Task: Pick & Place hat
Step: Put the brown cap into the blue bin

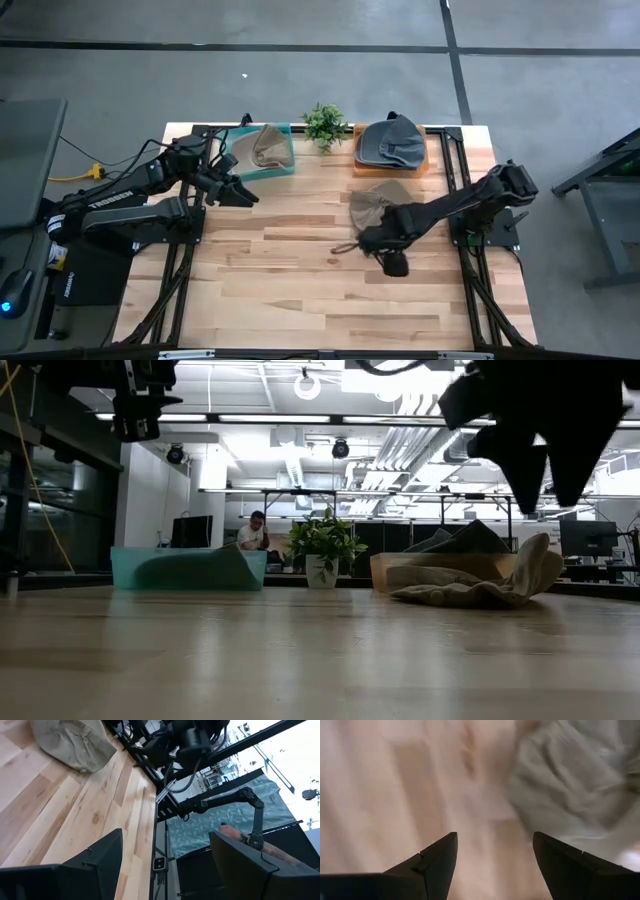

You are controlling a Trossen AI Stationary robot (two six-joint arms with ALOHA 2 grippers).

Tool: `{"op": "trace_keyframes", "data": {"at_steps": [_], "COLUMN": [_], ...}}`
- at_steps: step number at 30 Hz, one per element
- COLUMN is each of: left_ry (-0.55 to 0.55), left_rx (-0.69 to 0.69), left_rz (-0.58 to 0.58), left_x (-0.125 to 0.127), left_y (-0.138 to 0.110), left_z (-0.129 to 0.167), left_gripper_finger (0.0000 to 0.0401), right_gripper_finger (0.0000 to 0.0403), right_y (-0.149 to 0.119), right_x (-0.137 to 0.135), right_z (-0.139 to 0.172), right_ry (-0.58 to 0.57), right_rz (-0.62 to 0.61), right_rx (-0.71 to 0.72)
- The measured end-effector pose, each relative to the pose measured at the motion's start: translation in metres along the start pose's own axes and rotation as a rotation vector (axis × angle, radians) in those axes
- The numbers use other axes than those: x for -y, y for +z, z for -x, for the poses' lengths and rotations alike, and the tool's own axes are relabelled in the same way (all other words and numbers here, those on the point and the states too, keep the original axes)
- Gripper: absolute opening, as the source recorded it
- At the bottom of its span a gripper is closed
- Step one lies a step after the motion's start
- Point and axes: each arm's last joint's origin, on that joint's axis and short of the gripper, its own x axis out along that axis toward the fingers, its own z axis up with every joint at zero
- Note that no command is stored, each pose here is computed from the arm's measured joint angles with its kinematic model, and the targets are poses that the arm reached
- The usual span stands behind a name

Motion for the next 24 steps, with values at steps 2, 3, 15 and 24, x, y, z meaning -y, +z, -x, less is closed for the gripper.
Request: {"op": "trace_keyframes", "data": {"at_steps": [2, 3, 15, 24], "left_ry": [0.005, 0.007, 0.045, 0.072], "left_rx": [-0.003, -0.004, 0.035, 0.063], "left_rz": [0.005, 0.006, 0.009, 0.009], "left_x": [-0.001, -0.001, -0.002, -0.003], "left_y": [0.0, -0.001, 0.0, 0.001], "left_z": [0.0, 0.0, 0.0, 0.0], "left_gripper_finger": [0.0264, 0.0264, 0.0264, 0.0264], "right_gripper_finger": [0.0254, 0.0254, 0.0254, 0.0254], "right_y": [-0.002, -0.002, 0.01, 0.014], "right_x": [-0.001, -0.001, -0.01, -0.016], "right_z": [-0.004, -0.005, -0.024, -0.039], "right_ry": [-0.108, -0.151, -0.287, -0.337], "right_rz": [0.109, 0.163, 0.564, 0.622], "right_rx": [-0.015, -0.016, -0.036, -0.078]}}
